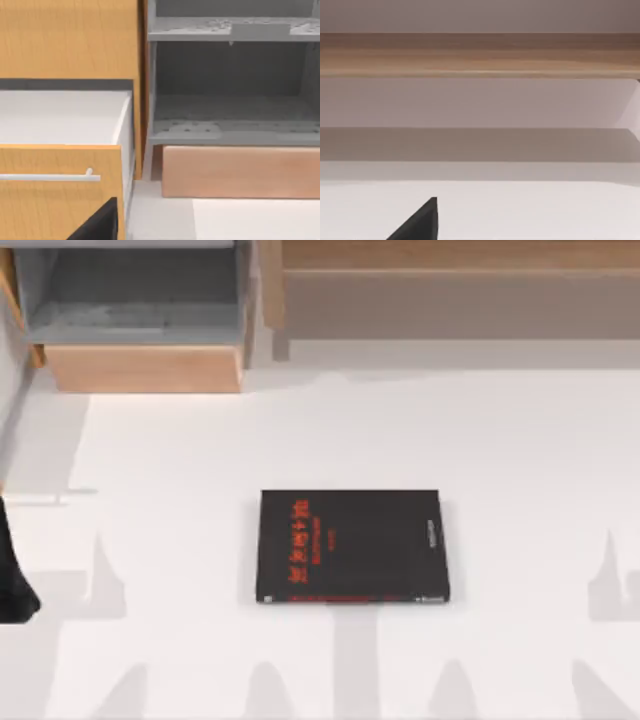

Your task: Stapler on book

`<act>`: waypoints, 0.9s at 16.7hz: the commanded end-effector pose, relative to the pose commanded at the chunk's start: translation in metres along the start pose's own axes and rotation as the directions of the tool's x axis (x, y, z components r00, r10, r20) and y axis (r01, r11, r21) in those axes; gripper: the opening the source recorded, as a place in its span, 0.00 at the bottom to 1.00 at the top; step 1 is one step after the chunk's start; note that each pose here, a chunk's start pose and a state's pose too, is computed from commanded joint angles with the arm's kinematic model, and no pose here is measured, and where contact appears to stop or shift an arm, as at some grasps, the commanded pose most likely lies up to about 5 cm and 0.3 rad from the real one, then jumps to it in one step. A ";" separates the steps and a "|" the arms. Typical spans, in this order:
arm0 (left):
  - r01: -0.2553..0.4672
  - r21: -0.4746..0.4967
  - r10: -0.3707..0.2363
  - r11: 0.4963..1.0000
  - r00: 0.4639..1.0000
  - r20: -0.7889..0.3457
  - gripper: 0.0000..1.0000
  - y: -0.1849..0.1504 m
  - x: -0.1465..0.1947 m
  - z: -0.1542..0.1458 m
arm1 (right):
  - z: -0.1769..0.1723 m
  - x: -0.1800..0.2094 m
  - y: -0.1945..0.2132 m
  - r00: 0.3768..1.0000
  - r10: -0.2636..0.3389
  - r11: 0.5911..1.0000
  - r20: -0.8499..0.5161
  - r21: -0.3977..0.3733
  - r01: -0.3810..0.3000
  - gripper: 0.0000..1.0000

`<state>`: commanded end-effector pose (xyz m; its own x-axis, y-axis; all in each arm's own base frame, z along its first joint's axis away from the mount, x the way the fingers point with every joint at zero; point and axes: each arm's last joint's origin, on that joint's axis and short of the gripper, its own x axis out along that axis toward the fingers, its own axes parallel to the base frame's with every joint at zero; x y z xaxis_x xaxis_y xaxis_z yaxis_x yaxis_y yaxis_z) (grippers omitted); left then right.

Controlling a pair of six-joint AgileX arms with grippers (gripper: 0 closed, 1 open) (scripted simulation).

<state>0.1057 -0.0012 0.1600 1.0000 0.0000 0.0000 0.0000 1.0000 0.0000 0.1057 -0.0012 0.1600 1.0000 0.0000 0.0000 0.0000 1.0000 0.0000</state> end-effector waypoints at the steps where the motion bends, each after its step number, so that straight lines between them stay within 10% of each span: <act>1: 0.000 0.000 0.000 1.000 1.000 0.000 1.00 0.000 0.000 0.000 | 0.000 0.000 0.000 1.000 0.000 1.000 0.000 0.000 0.000 1.00; 15: -0.049 0.098 0.088 0.994 0.893 -0.442 1.00 0.019 0.057 0.127 | 0.000 0.000 0.000 1.000 0.000 1.000 0.000 0.000 0.000 1.00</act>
<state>0.1630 0.0177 0.2866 0.8927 0.0879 -0.4421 -0.0495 0.9940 0.0977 0.1057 -0.0012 0.1600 1.0000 0.0000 0.0000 0.0000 1.0000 0.0000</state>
